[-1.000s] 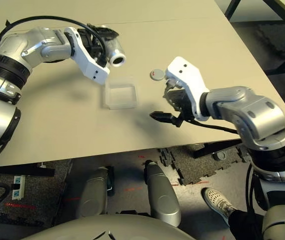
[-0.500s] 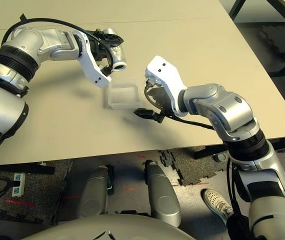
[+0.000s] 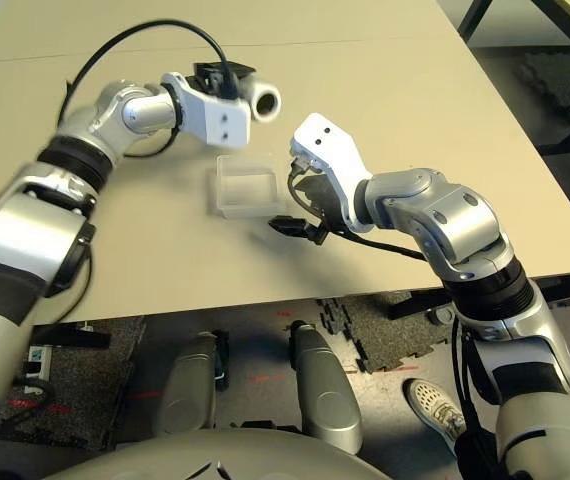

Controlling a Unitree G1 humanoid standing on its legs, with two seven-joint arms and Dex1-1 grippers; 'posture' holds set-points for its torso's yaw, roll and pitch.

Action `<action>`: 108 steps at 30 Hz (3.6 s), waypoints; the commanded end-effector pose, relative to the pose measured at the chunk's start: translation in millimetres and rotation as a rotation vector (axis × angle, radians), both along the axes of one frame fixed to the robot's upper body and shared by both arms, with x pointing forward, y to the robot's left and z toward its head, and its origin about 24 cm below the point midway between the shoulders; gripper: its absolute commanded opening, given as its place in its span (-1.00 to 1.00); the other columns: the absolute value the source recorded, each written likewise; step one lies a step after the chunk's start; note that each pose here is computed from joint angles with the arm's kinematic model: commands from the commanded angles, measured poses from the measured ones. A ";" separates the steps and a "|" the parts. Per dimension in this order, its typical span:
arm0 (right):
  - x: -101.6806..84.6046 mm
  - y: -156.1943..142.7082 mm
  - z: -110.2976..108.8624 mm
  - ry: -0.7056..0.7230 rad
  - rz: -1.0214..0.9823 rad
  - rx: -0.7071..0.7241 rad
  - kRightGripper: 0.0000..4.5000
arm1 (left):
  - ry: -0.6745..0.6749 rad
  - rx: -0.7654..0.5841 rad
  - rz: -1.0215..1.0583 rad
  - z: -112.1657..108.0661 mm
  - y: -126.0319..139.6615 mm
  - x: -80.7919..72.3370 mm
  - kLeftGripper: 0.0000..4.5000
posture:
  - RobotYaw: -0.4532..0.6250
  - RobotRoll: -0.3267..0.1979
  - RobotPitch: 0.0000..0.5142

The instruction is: Pour the medicine from the bottle into the box.

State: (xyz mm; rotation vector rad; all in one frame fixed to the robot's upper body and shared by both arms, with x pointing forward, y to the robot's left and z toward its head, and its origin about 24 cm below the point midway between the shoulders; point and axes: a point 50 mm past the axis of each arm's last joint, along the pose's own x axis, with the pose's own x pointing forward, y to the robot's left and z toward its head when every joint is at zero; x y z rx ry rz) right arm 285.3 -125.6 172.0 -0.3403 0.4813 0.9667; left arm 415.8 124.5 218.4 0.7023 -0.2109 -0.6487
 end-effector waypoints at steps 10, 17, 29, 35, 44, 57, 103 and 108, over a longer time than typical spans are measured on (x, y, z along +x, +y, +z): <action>3.1 -6.3 1.2 0.000 -0.020 -0.020 1.00 | 0.363 -0.491 0.303 -82.2 26.0 -7.8 0.23 | -0.13 0.25 -0.26; 3.5 -5.8 0.3 0.003 -0.025 -0.019 1.00 | 0.021 -0.248 0.227 -30.0 21.5 -4.3 0.23 | -0.13 0.25 -0.27; 7.3 -2.1 -4.2 0.002 -0.031 -0.001 1.00 | -0.744 1.291 -0.365 10.6 -16.1 -18.9 0.23 | -0.09 0.25 -0.34; 8.6 2.5 -4.7 -0.004 -0.035 0.020 1.00 | -0.893 1.404 -0.405 13.9 -25.0 -14.9 0.23 | -0.11 0.25 -0.35; 9.5 2.5 -5.5 -0.009 -0.042 0.026 1.00 | -0.973 1.398 -0.363 24.2 -31.3 -10.3 0.23 | -0.11 0.25 -0.36; 8.9 2.1 -6.3 -0.004 -0.039 0.023 1.00 | -0.648 0.986 -0.274 12.8 -31.8 -13.0 0.23 | -0.10 0.25 -0.36; 64.3 -81.7 4.7 -0.381 -1.026 0.522 1.00 | 0.338 -0.585 0.607 -114.6 76.1 -36.7 0.23 | -0.09 0.25 -0.19; 64.0 -81.5 4.7 -0.382 -1.018 0.516 1.00 | 0.297 -0.569 0.593 -112.0 75.8 -36.3 0.23 | -0.09 0.25 -0.19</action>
